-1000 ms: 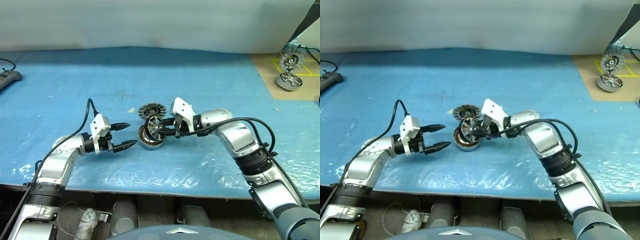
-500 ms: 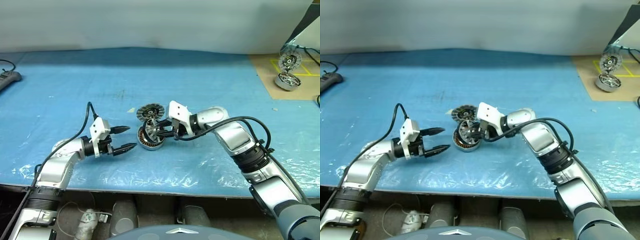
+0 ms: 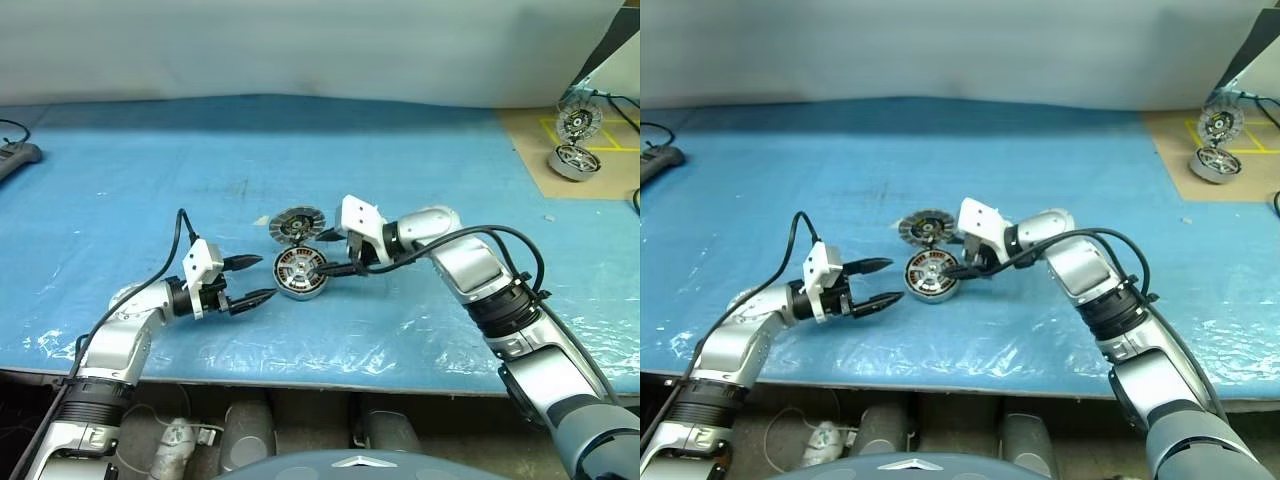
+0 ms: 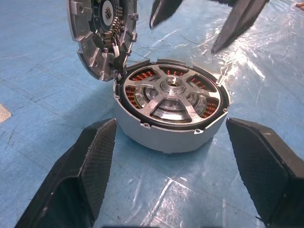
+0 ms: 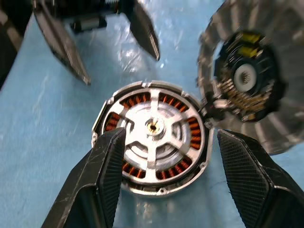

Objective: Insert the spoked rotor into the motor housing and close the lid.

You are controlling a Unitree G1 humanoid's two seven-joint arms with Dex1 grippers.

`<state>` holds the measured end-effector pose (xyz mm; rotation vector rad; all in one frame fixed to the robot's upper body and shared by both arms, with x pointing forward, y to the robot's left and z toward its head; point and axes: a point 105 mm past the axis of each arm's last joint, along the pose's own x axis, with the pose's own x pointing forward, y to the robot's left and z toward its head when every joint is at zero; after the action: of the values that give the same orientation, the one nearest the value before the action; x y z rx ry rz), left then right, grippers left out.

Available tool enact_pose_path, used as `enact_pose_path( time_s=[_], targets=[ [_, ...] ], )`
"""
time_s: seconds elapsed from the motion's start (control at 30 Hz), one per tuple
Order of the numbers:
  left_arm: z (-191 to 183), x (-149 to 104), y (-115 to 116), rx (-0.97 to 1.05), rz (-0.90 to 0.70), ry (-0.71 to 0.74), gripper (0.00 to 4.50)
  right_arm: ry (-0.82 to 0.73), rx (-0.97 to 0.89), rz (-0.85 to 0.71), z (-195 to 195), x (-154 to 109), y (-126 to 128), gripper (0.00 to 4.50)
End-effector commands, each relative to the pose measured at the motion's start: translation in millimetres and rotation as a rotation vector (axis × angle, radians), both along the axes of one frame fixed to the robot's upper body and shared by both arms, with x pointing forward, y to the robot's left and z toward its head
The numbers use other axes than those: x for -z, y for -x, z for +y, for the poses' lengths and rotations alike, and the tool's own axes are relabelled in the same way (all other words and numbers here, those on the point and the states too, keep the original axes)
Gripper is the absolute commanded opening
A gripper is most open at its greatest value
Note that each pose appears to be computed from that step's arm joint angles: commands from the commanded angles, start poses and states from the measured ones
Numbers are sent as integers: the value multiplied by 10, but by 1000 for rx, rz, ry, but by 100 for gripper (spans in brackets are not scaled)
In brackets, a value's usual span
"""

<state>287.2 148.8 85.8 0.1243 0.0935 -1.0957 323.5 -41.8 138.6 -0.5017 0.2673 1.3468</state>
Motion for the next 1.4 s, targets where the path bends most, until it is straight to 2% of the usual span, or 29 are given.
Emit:
enact_pose_path(
  time_s=[0.03, 0.27, 0.47, 0.63, 0.7, 0.77, 0.9, 1.03, 1.17, 1.27, 1.37, 1.4],
  targets=[
    [-33, -99, -20, 5, -45, 15, 394, -87, -16, -9, 112, -162, 26, 258],
    [6, -164, -86, -37, -37, 50, 394, -30, 45, 44, 180, 198, -12, 7],
    [118, -301, -247, -113, -9, 130, 394, -12, 80, 79, 215, 342, -67, 7],
    [131, -507, -414, -163, 47, 282, 394, 112, 68, 59, 65, 601, -21, 7],
    [112, -589, -489, -175, 62, 338, 394, 36, 79, 97, 70, 497, -9, 7],
    [84, -728, -608, -184, 76, 419, 394, -84, 84, 123, 57, 246, -8, 7],
    [66, -965, -852, -205, 118, 557, 394, -191, 84, 131, -36, -86, 63, 7],
    [11, -1082, -1099, -234, 182, 681, 394, -187, 148, 120, -213, -118, 152, 7],
    [-70, -1007, -1276, -274, 232, 738, 394, -202, 272, 127, -449, -82, 211, 7],
    [-207, -829, -1369, -306, 221, 660, 394, -171, 393, 147, -646, 61, 213, 7],
    [-376, -709, -1423, -296, 250, 620, 334, -152, 450, 175, -772, 162, 272, 4],
    [-422, -679, -1444, -297, 260, 615, 301, -144, 467, 190, -812, 207, 292, 4]
  ],
)
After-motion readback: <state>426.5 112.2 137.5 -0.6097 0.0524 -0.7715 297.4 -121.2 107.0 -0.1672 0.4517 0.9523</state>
